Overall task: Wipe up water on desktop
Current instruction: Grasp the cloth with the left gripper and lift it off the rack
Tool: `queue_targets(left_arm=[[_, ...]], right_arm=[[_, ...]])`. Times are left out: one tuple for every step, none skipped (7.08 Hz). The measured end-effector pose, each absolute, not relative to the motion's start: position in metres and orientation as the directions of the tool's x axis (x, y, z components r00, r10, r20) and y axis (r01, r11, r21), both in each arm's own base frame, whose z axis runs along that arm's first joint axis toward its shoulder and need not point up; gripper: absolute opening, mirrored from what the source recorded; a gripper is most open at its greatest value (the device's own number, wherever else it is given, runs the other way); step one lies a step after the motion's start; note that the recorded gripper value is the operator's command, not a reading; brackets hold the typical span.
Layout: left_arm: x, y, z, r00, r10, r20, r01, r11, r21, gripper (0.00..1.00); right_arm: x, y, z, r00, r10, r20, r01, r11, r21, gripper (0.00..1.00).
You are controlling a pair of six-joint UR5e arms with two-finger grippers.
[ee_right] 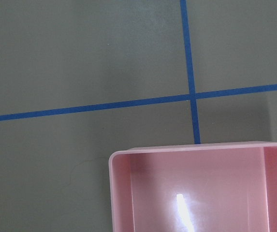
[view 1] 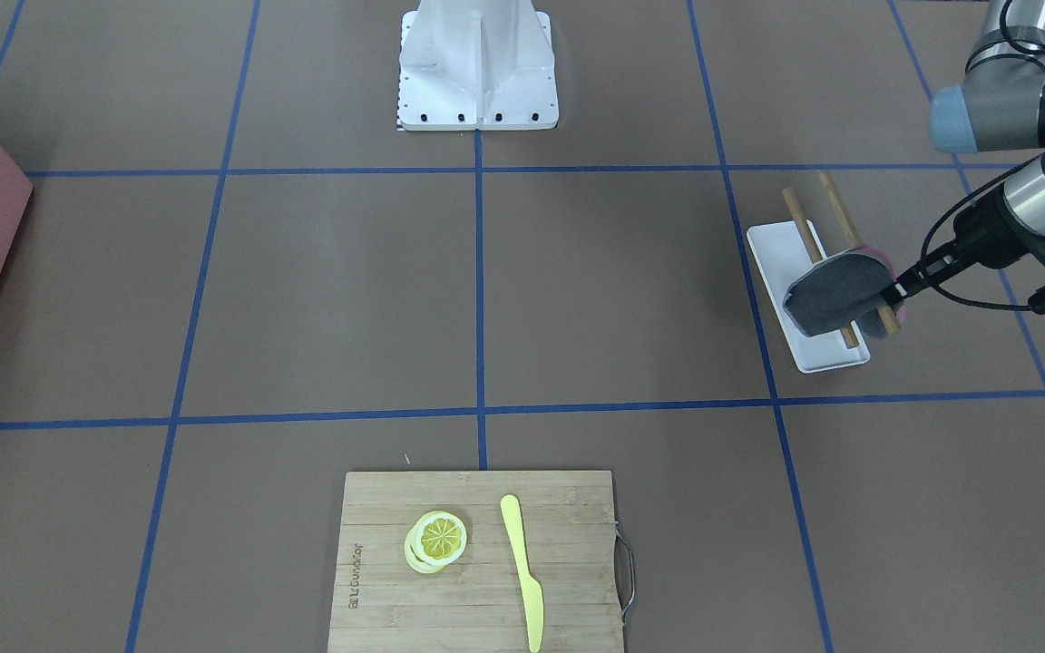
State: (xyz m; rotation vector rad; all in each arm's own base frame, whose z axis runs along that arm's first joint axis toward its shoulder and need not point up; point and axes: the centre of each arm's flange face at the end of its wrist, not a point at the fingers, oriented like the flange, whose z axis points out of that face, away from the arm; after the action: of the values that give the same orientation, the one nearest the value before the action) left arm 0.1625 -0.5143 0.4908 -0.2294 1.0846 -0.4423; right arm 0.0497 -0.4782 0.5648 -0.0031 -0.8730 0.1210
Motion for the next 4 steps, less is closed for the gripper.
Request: queue_targets(left_arm=[[0.138, -0.518, 0.488, 0.359, -0.473, -0.804, 0.246, 0.880, -0.407, 0.00], [0.108, -0.522, 0.485, 0.317, -0.497, -0.808, 0.259, 0.865, -0.430, 0.00], [0.079, -0.526, 0.481, 0.272, -0.524, -0.807, 0.265, 0.847, -0.460, 0.00], [0.060, -0.531, 0.469, 0.236, -0.560, -0.794, 0.269, 0.823, -0.500, 0.00]], right_arm=[[0.050, -0.478, 0.563, 0.634, 0.104, 0.766, -0.104, 0.993, -0.048, 1.00], [0.049, -0.478, 0.562, 0.632, 0.099, 0.769, -0.103, 0.994, -0.043, 1.00], [0.048, -0.481, 0.557, 0.626, 0.085, 0.775, -0.099, 0.995, -0.030, 1.00], [0.046, -0.489, 0.542, 0.618, 0.053, 0.784, -0.091, 0.996, 0.005, 1.00]])
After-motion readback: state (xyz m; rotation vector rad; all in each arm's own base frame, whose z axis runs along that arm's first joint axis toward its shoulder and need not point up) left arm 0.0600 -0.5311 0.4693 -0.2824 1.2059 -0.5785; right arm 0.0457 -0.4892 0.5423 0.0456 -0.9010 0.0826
